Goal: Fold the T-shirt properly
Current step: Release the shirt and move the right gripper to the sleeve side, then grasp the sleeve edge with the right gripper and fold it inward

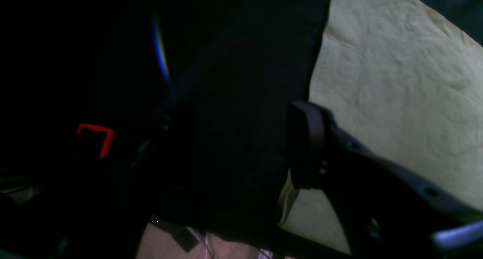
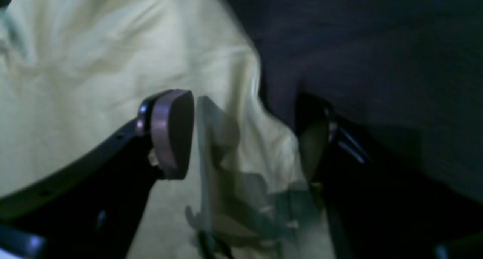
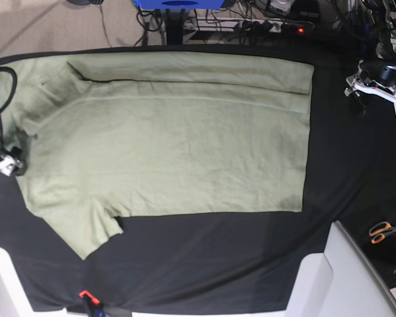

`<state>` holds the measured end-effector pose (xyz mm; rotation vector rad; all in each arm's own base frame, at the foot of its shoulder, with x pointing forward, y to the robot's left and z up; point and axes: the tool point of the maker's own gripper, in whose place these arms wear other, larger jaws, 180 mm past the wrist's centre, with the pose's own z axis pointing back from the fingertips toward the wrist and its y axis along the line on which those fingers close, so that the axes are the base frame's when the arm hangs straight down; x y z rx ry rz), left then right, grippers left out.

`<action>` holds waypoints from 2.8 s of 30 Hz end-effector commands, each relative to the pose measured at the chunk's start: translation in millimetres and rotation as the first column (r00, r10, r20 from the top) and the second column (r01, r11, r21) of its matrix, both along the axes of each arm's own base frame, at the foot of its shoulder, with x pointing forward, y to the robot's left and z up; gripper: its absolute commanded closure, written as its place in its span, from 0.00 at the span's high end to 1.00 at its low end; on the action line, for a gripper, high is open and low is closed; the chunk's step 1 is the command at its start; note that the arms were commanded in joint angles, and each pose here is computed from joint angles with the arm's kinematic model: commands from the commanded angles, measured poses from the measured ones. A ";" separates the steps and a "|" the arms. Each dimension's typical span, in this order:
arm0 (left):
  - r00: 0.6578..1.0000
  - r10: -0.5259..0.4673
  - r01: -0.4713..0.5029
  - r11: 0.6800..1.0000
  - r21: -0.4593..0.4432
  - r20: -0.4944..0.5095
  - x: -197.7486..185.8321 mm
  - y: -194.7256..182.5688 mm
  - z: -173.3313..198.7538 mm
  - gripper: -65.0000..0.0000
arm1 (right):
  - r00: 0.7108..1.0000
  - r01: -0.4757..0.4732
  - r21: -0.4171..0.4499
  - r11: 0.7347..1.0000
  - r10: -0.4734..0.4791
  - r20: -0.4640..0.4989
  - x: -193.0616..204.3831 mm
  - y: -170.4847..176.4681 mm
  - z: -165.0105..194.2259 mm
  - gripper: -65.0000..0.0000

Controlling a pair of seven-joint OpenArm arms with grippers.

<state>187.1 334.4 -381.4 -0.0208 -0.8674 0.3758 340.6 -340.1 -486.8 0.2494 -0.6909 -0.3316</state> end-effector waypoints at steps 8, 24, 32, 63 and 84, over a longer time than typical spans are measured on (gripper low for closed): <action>0.999 -0.006 0.006 1.000 0.012 0.032 5.1 2.3 9.2 0.53 | 0.998 0.017 -0.020 1.000 -0.016 0.065 13.1 -13.5 17.1 0.03; 0.999 -0.039 0.039 0.999 -0.005 0.032 11.8 -10.5 5.6 0.53 | 0.995 -0.103 -0.071 0.992 0.104 0.009 -14.8 -5.5 42.4 0.01; 0.999 -0.040 0.040 0.999 -0.004 0.034 12.5 -10.2 6.1 0.53 | 0.986 -0.165 -0.097 0.982 0.160 -0.051 -47.8 13.2 52.6 0.02; 0.994 -0.101 0.103 0.993 0.052 -0.037 11.4 -27.3 -10.7 0.53 | 0.988 -0.111 -0.030 0.993 0.107 -0.108 33.1 17.1 26.4 0.73; 0.995 -0.102 0.103 0.993 0.051 -0.022 22.4 -28.0 -9.3 0.54 | 0.991 -0.116 -0.063 0.991 0.112 -0.073 37.6 21.7 18.5 0.22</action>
